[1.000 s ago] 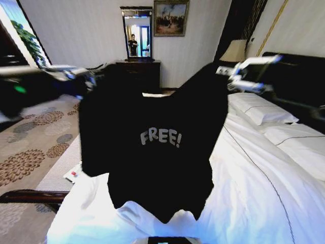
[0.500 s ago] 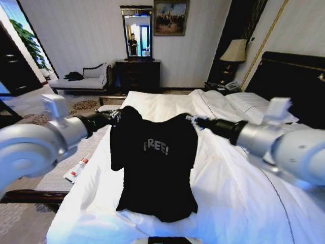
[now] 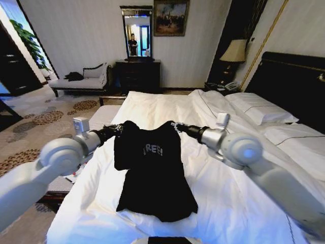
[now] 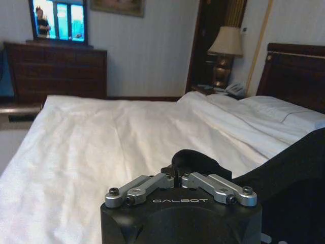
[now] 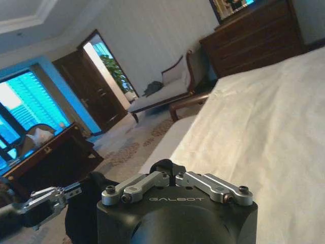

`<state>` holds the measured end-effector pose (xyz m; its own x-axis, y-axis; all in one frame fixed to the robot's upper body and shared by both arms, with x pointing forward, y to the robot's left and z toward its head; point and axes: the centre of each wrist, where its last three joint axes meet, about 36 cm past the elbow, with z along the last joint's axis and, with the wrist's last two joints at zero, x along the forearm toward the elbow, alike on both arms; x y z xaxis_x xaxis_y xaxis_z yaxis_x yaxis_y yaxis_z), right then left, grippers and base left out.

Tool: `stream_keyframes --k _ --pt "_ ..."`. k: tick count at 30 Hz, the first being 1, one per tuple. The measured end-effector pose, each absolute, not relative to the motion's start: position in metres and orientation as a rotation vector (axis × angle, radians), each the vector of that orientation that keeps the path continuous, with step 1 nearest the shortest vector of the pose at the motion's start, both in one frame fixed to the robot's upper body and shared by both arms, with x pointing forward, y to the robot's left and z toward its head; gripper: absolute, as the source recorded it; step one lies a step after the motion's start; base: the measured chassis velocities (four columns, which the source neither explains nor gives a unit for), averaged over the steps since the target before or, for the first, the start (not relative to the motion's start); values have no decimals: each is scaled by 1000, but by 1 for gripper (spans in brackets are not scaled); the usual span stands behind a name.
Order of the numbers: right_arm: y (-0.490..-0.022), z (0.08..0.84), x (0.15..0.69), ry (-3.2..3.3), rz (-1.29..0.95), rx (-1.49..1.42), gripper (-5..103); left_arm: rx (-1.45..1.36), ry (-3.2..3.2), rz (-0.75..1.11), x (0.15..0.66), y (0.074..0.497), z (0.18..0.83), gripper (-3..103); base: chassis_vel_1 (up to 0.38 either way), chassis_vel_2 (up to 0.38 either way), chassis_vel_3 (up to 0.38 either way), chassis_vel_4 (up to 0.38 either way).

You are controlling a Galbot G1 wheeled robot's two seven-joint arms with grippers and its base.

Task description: Fold the clothes on the bed.

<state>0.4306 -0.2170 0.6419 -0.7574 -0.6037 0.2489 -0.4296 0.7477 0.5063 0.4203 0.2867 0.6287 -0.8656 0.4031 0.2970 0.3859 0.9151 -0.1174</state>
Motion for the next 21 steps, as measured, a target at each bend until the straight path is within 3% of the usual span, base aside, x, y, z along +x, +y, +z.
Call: stream_keyframes --k 21 --pt "-206 467 542 -2517 -537 436 1 -449 -2620 62 552 240 483 2 0 0 0 0"
